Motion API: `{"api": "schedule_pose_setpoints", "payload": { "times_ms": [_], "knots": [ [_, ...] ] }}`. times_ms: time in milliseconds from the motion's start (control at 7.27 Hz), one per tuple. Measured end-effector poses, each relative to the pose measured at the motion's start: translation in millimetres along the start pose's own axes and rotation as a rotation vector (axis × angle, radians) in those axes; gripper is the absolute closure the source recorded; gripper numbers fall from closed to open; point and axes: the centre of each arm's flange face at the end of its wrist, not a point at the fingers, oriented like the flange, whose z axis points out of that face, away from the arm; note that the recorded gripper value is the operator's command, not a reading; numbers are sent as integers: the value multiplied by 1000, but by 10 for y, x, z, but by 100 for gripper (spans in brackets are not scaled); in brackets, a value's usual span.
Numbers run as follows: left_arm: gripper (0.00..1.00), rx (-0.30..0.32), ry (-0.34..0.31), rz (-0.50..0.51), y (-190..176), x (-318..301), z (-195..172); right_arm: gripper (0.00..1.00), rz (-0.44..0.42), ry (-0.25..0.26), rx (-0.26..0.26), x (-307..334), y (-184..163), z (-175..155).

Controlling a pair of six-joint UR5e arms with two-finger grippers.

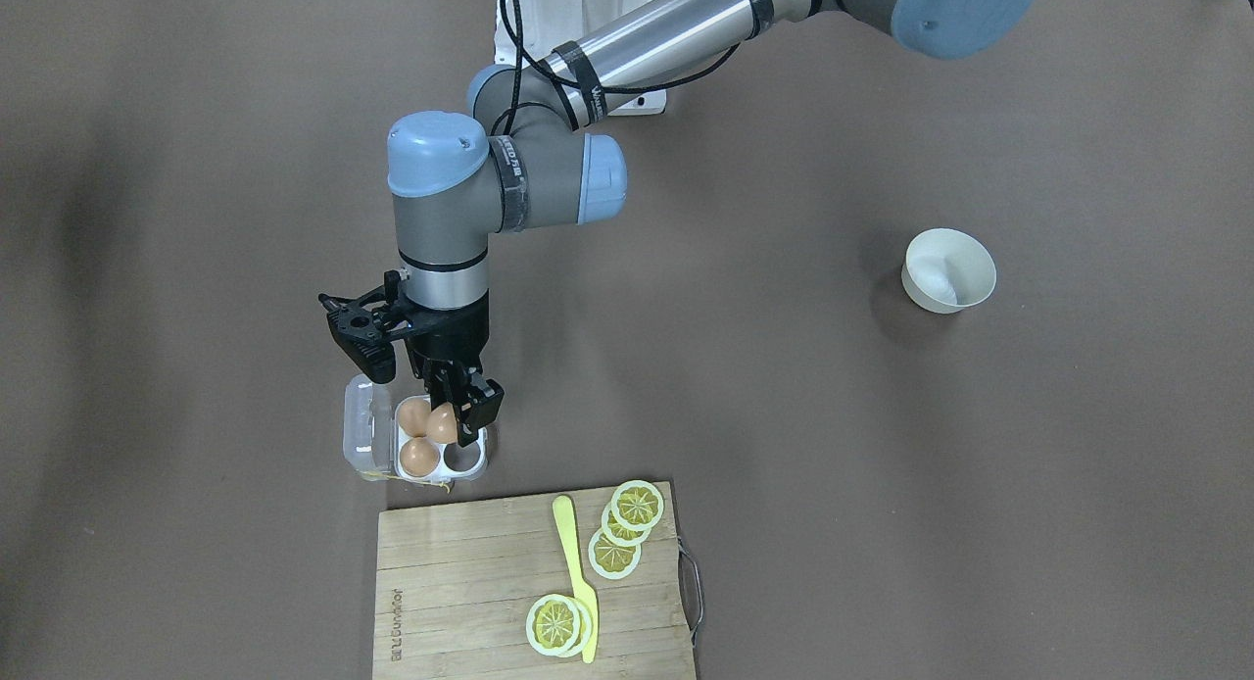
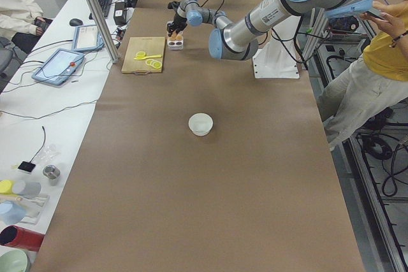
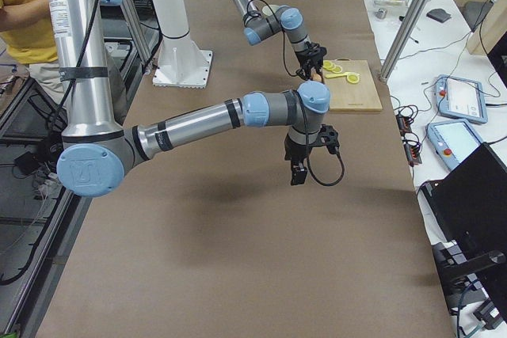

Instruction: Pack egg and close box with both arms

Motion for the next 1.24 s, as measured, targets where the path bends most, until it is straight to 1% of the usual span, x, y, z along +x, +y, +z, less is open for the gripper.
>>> {"api": "schedule_pose_setpoints", "payload": {
  "times_ms": [138, 275, 412, 550, 825, 962, 1100, 1238],
  "knots": [
    [18, -1, 0, -7, -2, 1, 0, 0, 0, 0, 0, -1, 0, 1],
    [16, -2, 1, -15, 0, 7, 0, 0, 0, 0, -1, 0, 0, 4],
    [7, -4, 1, -20, 2, 12, 1, 0, 0, 0, -2, 1, -1, 10],
    [3, -6, 1, -21, 1, 14, -5, 0, 0, 0, -3, -2, -1, 15],
    [3, -11, -5, -26, -41, -76, -135, 0, -2, -1, -4, -13, -6, 19],
    [3, -22, -3, -38, -31, -247, -309, 0, -3, -2, -4, -17, -8, 19],
    [3, -39, 28, -58, 89, -529, -504, 0, -4, -2, -3, -21, -9, 17],
    [3, -53, 78, -84, 359, -910, -677, 0, -4, -2, -3, -23, -9, 15]
  ]
}}
